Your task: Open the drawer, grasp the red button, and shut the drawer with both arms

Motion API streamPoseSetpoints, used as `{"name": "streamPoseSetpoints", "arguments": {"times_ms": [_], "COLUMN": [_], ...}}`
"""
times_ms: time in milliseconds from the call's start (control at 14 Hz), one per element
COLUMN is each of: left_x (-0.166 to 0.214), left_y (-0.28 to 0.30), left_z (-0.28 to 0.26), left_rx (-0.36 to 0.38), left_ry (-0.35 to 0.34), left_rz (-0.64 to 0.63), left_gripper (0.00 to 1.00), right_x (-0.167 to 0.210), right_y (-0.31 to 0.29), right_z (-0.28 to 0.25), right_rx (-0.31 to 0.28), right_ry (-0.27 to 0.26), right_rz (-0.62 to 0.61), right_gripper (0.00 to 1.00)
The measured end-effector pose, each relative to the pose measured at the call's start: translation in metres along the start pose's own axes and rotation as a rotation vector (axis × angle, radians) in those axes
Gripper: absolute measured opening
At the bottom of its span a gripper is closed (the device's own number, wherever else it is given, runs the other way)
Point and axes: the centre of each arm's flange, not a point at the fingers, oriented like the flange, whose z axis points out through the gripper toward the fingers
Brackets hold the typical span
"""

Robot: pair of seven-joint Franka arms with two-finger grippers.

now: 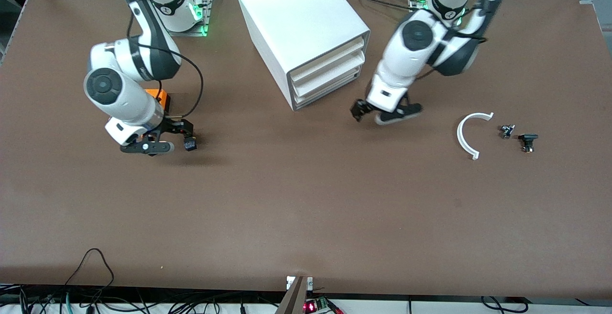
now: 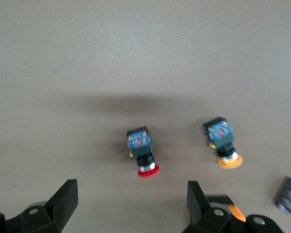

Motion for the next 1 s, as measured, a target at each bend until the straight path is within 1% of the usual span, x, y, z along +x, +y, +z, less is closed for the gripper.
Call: {"name": "streamPoseSetpoints", "arguments": {"times_ms": [71, 143, 214, 286, 357, 429, 571, 714, 857, 1000], "left_x": [0.029, 0.054, 0.074, 0.091, 0.103, 0.112, 0.127, 0.14, 0.151, 0.151], "left_y": [-0.018, -0.034, -0.048, -0.061, -0.072, -0.084, -0.116, -0.152, -0.178, -0.192], "left_z": [-0.019, -0.038, -0.059, -0.083, -0.109, -0.136, -0.187, -0.226, -0.254, -0.269], "left_rx": [0.006, 0.025, 0.048, 0.072, 0.097, 0.121, 0.163, 0.183, 0.181, 0.182], "left_ry": [0.028, 0.039, 0.039, 0.031, 0.016, -0.005, -0.066, -0.118, -0.119, -0.134], "left_rz": [0.025, 0.057, 0.093, 0.14, 0.189, 0.235, 0.305, 0.343, 0.369, 0.382], "left_gripper": [1.0, 1.0, 1.0, 1.0, 1.0, 1.0, 1.0, 1.0, 1.0, 1.0], "right_x": [0.001, 0.002, 0.003, 0.004, 0.005, 0.007, 0.008, 0.003, -0.005, -0.009], "right_y": [0.0, 0.0, 0.0, 0.001, 0.003, 0.009, 0.044, 0.083, 0.107, 0.143], "right_z": [-0.03, -0.059, -0.089, -0.114, -0.136, -0.152, -0.173, -0.188, -0.201, -0.206], "right_rx": [0.013, 0.025, 0.031, 0.035, 0.039, 0.039, 0.044, 0.048, 0.045, 0.042], "right_ry": [-0.027, -0.04, -0.037, -0.022, 0.004, 0.031, 0.067, 0.076, 0.084, 0.093], "right_rz": [0.011, 0.017, 0.019, 0.019, 0.021, 0.03, 0.083, 0.138, 0.178, 0.228], "right_gripper": [1.0, 1.0, 1.0, 1.0, 1.0, 1.0, 1.0, 1.0, 1.0, 1.0]}}
